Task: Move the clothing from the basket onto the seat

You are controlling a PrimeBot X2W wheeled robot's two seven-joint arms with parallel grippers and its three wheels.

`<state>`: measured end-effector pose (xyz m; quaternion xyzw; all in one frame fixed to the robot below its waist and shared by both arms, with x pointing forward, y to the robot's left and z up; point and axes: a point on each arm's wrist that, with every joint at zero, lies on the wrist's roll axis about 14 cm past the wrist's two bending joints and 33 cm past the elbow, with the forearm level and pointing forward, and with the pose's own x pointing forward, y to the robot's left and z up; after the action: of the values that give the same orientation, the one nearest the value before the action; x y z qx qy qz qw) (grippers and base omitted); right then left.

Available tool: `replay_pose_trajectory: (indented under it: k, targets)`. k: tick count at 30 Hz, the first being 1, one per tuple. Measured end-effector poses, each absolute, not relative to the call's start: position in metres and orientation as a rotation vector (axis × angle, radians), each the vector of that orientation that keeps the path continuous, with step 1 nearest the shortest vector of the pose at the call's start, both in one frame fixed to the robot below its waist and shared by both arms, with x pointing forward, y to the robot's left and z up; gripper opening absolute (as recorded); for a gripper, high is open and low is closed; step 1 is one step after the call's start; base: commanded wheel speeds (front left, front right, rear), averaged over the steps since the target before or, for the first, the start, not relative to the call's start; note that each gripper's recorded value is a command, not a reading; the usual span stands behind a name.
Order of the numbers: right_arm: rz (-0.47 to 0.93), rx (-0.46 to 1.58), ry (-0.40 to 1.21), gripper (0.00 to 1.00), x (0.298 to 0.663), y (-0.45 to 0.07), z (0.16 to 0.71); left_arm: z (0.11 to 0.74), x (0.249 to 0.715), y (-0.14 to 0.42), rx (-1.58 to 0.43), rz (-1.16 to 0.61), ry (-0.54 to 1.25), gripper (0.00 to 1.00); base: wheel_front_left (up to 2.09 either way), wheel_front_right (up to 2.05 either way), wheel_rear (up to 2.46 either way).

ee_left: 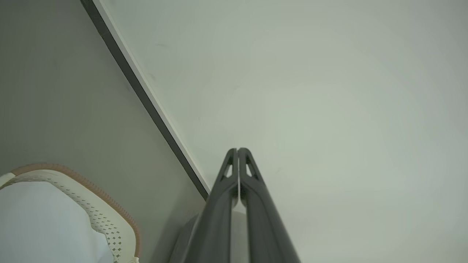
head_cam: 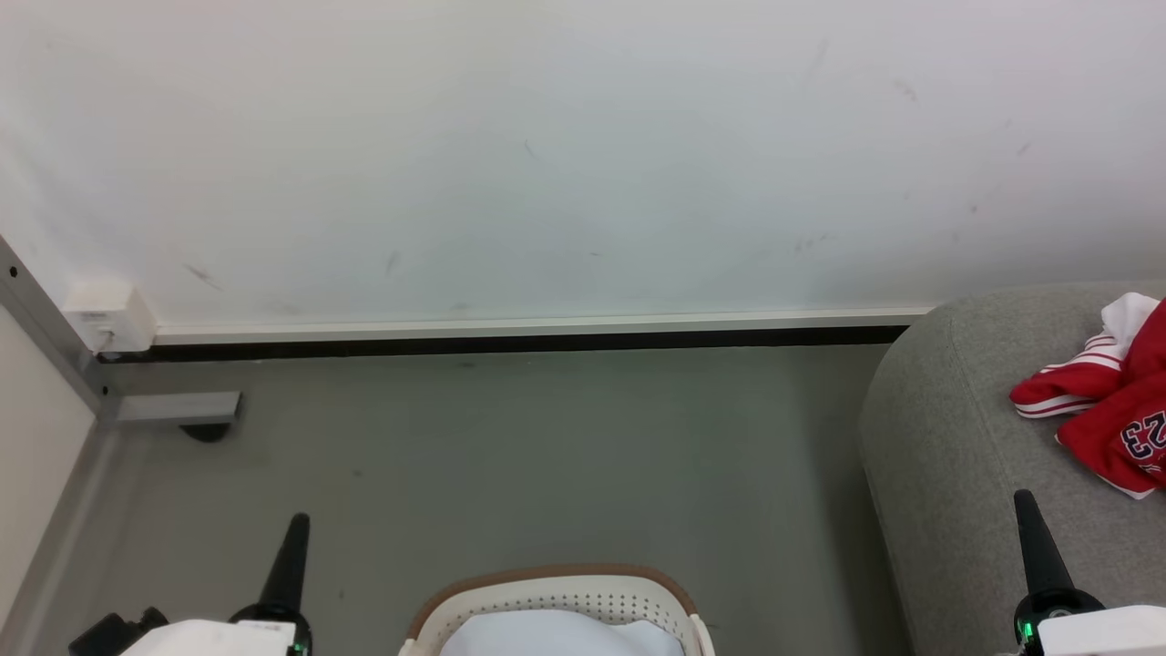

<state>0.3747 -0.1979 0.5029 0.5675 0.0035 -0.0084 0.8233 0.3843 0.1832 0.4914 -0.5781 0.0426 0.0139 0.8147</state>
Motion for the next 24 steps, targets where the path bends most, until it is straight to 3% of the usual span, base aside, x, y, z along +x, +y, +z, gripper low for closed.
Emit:
replay_pose_trajectory:
  k: [24]
  targets:
    - [-0.016,1.402,0.011,0.00,0.3811,-0.1991,0.5034,0.4980,0.3868,0.1914,-1.412,0.021,0.054,0.00,0.00,0.00,0.00]
